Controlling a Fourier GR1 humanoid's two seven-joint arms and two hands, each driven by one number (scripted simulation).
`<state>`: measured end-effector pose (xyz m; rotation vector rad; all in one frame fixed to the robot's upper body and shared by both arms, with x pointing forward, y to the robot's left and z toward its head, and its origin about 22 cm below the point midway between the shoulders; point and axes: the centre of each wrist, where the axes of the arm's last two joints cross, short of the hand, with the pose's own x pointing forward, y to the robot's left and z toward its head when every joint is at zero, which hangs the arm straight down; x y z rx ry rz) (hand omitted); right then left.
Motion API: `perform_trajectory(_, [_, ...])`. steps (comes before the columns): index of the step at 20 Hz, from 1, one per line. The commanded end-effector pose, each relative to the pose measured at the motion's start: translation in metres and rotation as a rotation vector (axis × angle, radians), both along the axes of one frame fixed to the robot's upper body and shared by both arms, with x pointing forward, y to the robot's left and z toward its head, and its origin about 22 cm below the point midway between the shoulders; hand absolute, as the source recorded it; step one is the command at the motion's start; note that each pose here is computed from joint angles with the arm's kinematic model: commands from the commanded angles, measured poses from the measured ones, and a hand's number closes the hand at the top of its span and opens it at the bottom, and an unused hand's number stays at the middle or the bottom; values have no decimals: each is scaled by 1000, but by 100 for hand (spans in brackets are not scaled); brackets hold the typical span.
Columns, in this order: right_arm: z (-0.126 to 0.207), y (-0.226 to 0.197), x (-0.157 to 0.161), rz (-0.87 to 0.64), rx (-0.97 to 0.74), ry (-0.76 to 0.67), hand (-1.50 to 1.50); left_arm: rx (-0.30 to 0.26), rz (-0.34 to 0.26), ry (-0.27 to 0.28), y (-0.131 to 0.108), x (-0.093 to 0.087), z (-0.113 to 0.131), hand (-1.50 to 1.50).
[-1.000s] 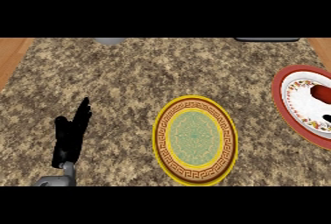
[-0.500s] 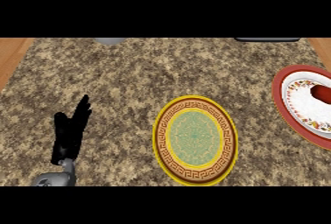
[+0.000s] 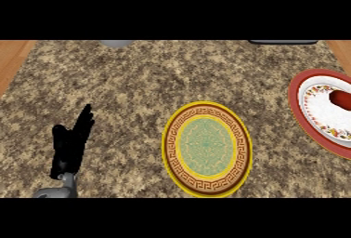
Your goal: Pick the bell pepper from the plate and place it in the plate
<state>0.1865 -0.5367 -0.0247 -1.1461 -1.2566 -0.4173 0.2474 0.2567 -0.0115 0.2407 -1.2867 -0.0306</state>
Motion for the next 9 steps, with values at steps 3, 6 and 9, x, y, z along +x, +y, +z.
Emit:
perform_trajectory(3, [6, -17, -13, -74, 5, 9, -150, -17, -7, -13, -2, -3, -4, 0])
perform_trajectory(6, [6, -22, -34, -54, -9, 19, -150, 6, 5, -6, -18, -2, 7, 0])
perform_trajectory(9, [-8, -9, -19, -88, -33, 59, -150, -3, 8, 12, 5, -14, -10, 0])
